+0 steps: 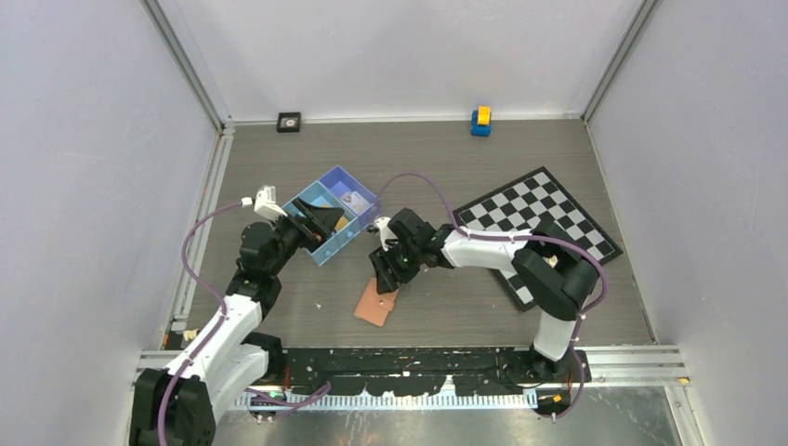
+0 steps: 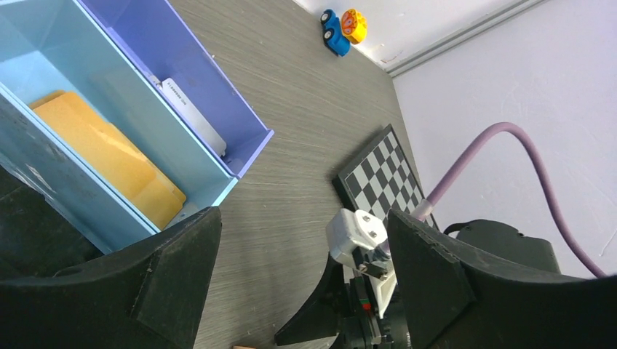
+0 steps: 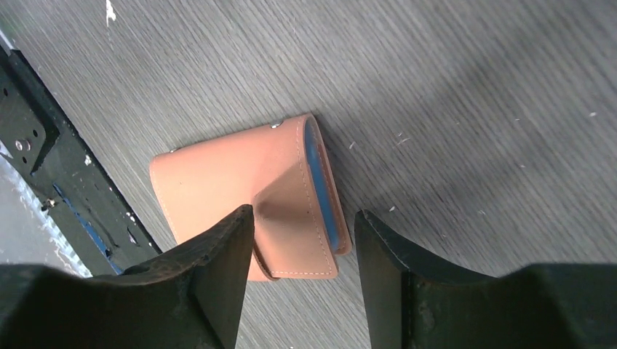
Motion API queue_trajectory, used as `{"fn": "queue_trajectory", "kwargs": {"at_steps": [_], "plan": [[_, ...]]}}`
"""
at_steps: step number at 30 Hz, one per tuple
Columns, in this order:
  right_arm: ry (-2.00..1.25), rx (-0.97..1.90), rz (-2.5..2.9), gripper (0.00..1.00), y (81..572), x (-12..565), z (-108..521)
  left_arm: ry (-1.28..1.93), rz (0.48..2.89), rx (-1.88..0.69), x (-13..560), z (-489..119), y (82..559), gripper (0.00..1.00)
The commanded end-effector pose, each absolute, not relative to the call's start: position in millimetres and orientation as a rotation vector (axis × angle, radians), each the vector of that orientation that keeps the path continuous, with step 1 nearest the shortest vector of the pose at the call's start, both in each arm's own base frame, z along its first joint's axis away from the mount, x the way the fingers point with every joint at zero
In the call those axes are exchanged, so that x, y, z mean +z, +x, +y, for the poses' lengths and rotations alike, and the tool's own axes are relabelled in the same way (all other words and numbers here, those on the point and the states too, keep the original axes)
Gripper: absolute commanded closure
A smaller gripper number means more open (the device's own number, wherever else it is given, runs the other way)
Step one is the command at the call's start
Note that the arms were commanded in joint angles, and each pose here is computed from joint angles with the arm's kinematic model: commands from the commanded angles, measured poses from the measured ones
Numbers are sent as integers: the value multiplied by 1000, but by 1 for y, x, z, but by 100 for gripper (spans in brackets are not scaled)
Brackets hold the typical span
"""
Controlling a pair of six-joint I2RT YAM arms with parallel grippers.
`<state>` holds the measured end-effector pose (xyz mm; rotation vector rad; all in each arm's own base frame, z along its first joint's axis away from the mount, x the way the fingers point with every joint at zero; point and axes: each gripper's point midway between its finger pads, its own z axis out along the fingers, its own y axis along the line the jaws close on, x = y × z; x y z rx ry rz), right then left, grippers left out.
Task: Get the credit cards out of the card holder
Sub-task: Move the card holder to the center of the board.
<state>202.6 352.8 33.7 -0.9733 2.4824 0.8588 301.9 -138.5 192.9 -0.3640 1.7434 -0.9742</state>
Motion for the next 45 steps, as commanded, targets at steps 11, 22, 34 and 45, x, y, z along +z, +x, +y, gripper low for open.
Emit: {"fn": "queue_trajectory", "kwargs": {"at_steps": [11, 22, 34, 45], "plan": [[-971, 839, 2455, 99, 210, 45, 356, -268, 1703, -991, 208, -146, 297, 15], [-549, 742, 2365, 100, 272, 74, 306, -74, 1765, -952, 202, -176, 290, 24], [-154, 436, 2258, 84, 319, 96, 229, 347, 1925, -810, 168, -255, 275, 24], [-50, 387, 2326, 38, 318, 84, 221, 497, 2127, -723, 103, -291, 287, 25]]}}
